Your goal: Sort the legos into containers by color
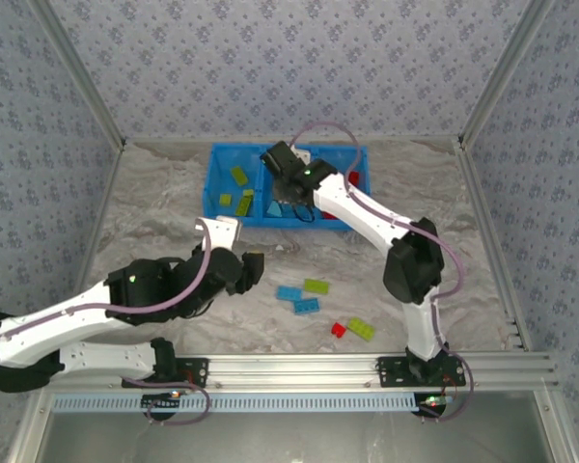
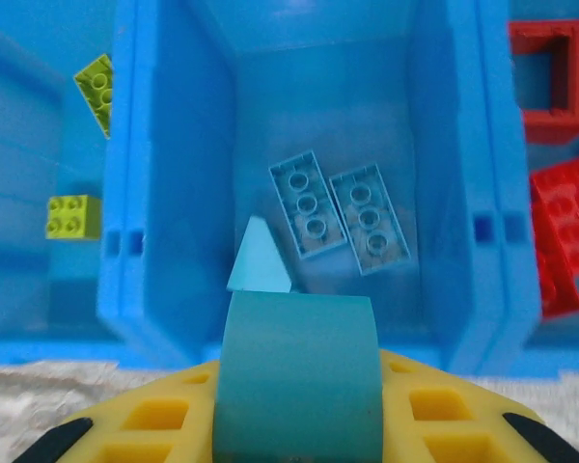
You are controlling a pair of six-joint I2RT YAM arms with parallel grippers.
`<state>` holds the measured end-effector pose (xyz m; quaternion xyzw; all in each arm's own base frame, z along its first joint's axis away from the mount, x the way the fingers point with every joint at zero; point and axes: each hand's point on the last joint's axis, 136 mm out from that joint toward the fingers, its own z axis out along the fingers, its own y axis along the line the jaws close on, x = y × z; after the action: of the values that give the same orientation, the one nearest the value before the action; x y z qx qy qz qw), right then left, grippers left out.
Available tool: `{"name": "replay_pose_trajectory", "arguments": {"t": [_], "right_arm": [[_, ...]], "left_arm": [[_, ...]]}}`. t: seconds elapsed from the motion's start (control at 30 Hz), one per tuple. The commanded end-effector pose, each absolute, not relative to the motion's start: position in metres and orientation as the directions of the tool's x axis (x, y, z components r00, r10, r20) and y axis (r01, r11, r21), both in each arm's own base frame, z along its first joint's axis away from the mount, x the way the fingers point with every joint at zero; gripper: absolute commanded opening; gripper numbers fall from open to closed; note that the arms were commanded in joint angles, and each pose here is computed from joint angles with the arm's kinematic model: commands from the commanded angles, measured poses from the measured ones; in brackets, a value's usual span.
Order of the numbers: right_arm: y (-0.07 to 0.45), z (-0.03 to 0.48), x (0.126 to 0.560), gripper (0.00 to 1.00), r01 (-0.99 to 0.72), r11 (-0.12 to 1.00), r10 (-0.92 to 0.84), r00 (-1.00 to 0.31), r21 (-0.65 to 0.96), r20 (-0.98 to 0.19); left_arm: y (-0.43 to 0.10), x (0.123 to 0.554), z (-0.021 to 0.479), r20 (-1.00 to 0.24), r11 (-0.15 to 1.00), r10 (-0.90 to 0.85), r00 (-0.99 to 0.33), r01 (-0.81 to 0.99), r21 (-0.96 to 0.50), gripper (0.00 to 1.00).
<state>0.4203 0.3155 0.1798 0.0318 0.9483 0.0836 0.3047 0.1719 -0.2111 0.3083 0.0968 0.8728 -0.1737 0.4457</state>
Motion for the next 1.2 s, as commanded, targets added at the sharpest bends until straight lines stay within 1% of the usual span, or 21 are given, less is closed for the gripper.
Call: {"name": "replay_pose_trajectory", "arguments": {"t": [0.0, 0.1, 0.2, 0.33, 0.43, 0.67, 0.77, 0.83, 0.9, 0.97, 1.17], "right_arm": [[0.325, 0.156, 0.440, 0.30, -0.096, 0.986, -0.007, -0.838, 0.136, -0.545], [0.329, 0.143, 0.462, 0.30, -0.119, 0.977, -0.009, -0.853, 0.177, -0.521], [0.329, 0.128, 0.479, 0.31, -0.118, 0.978, -0.014, -0.863, 0.173, -0.505], [0.331, 0.106, 0.498, 0.32, -0.118, 0.971, -0.004, -0.880, 0.209, -0.475], [0.334, 0.097, 0.510, 0.33, -0.125, 0.967, -0.003, -0.878, 0.222, -0.479], [0.334, 0.079, 0.522, 0.43, -0.125, 0.968, -0.008, -0.880, 0.216, -0.475], [0.332, 0.079, 0.522, 0.52, -0.126, 0.969, -0.012, -0.880, 0.210, -0.474], [0.332, 0.086, 0.521, 0.57, -0.139, 0.970, -0.026, -0.875, 0.199, -0.484], [0.332, 0.103, 0.520, 0.60, -0.151, 0.970, -0.033, -0.859, 0.193, -0.510], [0.333, 0.126, 0.518, 0.61, -0.166, 0.969, -0.039, -0.836, 0.184, -0.547], [0.326, 0.215, 0.506, 0.57, -0.188, 0.969, -0.030, -0.730, 0.159, -0.683]], "left_arm": [[-0.217, 0.181, 0.325, -0.800, 0.889, -0.049, -0.598, 0.339, -0.308, 0.69], [-0.217, 0.189, 0.325, -0.794, 0.890, -0.063, -0.605, 0.326, -0.319, 0.69], [-0.217, 0.193, 0.323, -0.789, 0.891, -0.069, -0.611, 0.317, -0.324, 0.69], [-0.218, 0.193, 0.323, -0.791, 0.888, -0.075, -0.608, 0.320, -0.330, 0.68], [-0.219, 0.193, 0.323, -0.791, 0.886, -0.076, -0.607, 0.324, -0.333, 0.68], [-0.226, 0.194, 0.320, -0.786, 0.883, -0.060, -0.615, 0.335, -0.329, 0.68], [-0.228, 0.194, 0.318, -0.783, 0.883, -0.055, -0.619, 0.337, -0.328, 0.68], [-0.229, 0.194, 0.315, -0.781, 0.884, -0.048, -0.623, 0.337, -0.324, 0.68], [-0.230, 0.194, 0.312, -0.777, 0.884, -0.042, -0.629, 0.338, -0.322, 0.68], [-0.231, 0.193, 0.310, -0.774, 0.885, -0.040, -0.632, 0.337, -0.321, 0.68], [-0.234, 0.193, 0.303, -0.761, 0.890, -0.023, -0.648, 0.334, -0.312, 0.68]]}}
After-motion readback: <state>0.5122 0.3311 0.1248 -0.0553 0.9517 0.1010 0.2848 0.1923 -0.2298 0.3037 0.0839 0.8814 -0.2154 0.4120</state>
